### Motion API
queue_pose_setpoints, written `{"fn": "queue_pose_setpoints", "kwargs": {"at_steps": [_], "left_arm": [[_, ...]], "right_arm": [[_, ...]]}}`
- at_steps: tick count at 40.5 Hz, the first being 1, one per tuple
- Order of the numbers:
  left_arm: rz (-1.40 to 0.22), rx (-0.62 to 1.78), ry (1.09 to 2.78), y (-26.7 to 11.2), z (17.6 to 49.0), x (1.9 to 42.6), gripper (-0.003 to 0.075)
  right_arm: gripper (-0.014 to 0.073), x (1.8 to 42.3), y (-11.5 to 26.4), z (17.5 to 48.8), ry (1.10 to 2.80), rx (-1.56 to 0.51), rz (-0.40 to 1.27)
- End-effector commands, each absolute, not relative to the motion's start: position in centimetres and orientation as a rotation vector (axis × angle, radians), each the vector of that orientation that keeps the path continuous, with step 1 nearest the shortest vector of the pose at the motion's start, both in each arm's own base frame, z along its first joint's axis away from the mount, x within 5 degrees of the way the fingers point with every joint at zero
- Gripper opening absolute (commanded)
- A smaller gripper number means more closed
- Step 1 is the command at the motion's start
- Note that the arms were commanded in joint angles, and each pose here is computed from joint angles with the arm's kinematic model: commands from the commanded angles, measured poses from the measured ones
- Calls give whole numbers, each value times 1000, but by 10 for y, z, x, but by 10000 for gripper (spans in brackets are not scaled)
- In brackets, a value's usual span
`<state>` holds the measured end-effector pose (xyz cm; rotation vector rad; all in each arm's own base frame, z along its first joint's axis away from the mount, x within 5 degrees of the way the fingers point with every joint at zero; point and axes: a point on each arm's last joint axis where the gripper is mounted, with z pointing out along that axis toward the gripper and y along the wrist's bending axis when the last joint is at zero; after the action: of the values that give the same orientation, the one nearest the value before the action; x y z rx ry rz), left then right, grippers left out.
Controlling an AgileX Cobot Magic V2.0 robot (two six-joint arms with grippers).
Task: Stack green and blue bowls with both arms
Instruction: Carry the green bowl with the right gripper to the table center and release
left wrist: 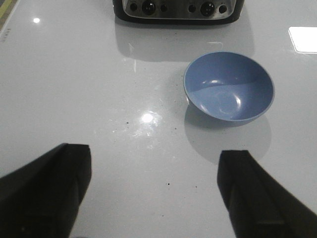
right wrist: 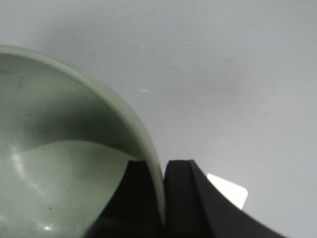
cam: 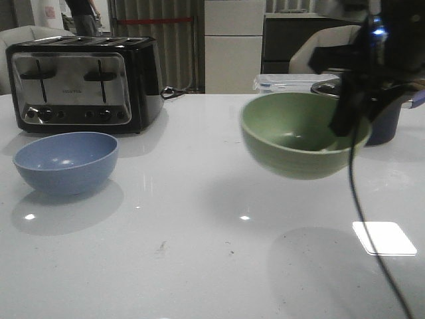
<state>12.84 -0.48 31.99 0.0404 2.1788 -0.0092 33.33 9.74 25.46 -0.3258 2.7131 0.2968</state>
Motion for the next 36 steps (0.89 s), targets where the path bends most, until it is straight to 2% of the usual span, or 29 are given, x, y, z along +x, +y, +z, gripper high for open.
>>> {"fn": "queue_pose_setpoints", "kwargs": {"at_steps": [1,11,19,25,32,36], "left_arm": [[-18,45,2084,-6,335,133,580],[-20,44,2084,-6,335,133,580],[-20,44,2084,-6,335,133,580],[-20,44,2084,-6,335,133,580],[-20,44,2084,-6,335,133,580],[-20,44,2084,-6,335,133,581]], "right_arm": [[83,327,130,272,2613,-427,363],[84,321,187,239,2627,-572,434],[134,327,192,216,2680,-582,420],[246,328,193,212,2689,-584,415],[466,327,192,218,2671,-587,414],[482,322,189,234,2626,-595,415]]}}
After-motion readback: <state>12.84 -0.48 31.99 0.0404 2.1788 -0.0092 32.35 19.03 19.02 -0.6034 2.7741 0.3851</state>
